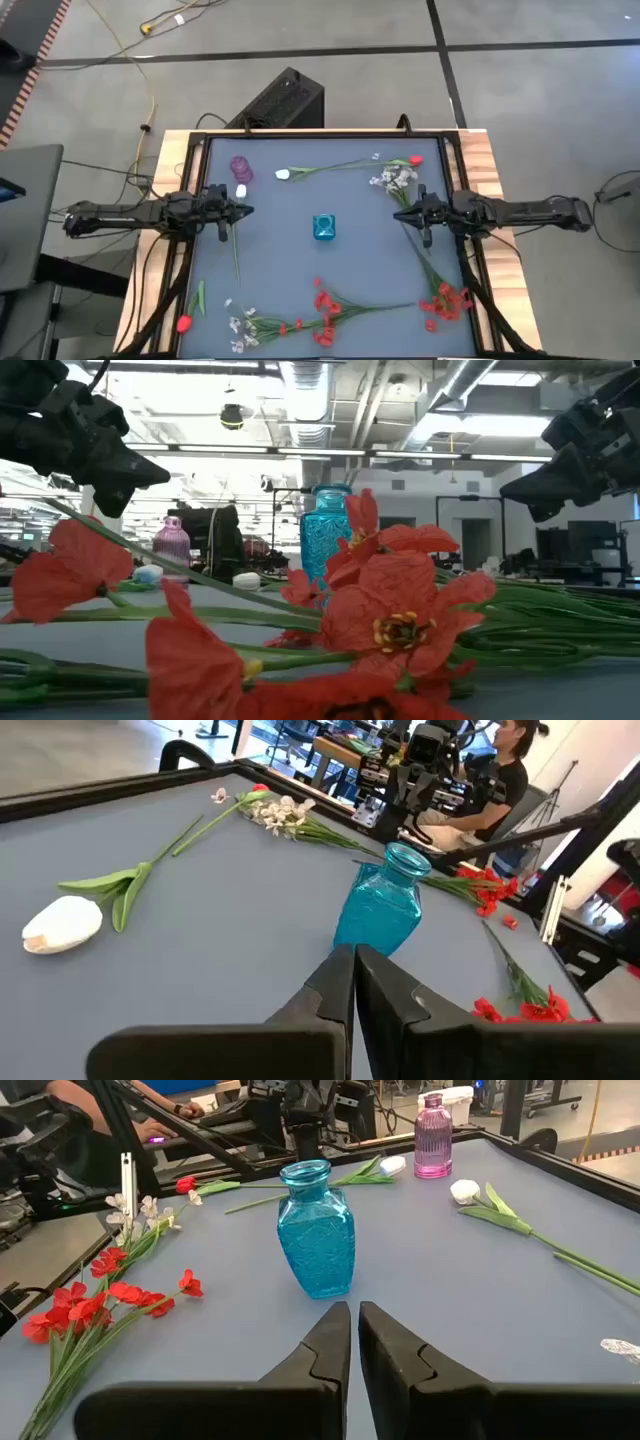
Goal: Sort flowers into vase by color
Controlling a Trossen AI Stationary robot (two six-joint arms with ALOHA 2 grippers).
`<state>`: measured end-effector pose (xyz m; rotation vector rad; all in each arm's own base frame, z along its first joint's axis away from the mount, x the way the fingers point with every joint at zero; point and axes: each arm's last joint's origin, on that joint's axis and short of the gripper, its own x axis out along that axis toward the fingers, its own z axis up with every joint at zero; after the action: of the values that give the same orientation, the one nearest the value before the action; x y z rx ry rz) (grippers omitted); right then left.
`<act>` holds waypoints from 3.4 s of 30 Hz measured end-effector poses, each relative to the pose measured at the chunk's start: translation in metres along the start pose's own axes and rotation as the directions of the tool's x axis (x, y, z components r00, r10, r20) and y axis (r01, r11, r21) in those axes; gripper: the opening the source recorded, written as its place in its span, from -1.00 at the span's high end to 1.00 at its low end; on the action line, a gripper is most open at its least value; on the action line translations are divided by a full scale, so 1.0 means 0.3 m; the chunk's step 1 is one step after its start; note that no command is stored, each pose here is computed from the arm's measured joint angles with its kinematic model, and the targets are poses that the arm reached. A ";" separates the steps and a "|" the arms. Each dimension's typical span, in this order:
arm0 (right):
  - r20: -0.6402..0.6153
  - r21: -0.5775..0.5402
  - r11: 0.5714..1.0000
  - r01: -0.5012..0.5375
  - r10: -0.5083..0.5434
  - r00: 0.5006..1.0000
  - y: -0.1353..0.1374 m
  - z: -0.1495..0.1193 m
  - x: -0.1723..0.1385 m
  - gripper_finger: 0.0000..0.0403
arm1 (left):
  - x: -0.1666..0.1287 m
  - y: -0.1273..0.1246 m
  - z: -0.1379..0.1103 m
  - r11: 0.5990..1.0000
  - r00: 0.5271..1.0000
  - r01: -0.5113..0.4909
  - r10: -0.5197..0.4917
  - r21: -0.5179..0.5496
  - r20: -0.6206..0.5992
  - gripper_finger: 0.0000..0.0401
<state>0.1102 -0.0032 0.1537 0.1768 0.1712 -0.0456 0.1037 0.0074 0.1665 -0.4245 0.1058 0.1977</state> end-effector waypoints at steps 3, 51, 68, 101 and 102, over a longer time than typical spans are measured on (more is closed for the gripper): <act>0.000 0.000 1.000 0.000 0.000 1.000 0.000 0.000 0.000 0.73 | 0.000 0.000 0.000 1.000 1.000 0.001 -0.001 -0.019 0.002 1.00; -0.754 0.154 0.775 0.613 -0.309 0.580 -0.073 0.265 0.083 -0.13 | 0.177 -0.152 0.266 0.945 0.995 0.009 0.025 0.326 -0.100 0.21; -0.924 -0.003 0.637 0.771 -0.296 0.241 -0.159 0.108 0.211 -0.31 | 0.175 -0.138 0.245 0.947 0.984 -0.031 0.085 0.319 -0.156 0.21; -0.869 0.083 0.705 0.705 -0.295 0.398 -0.107 0.375 0.154 0.82 | 0.169 -0.117 0.233 0.931 0.960 -0.185 0.240 0.315 -0.146 0.21; -0.872 0.086 0.708 0.701 -0.287 0.396 -0.100 0.404 0.145 0.83 | 0.169 -0.117 0.232 0.931 0.960 -0.185 0.240 0.315 -0.146 0.21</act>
<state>0.1711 -0.0556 0.2586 0.6176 1.1943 -0.6655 0.1649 0.0139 0.2364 -0.1264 0.3594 0.3521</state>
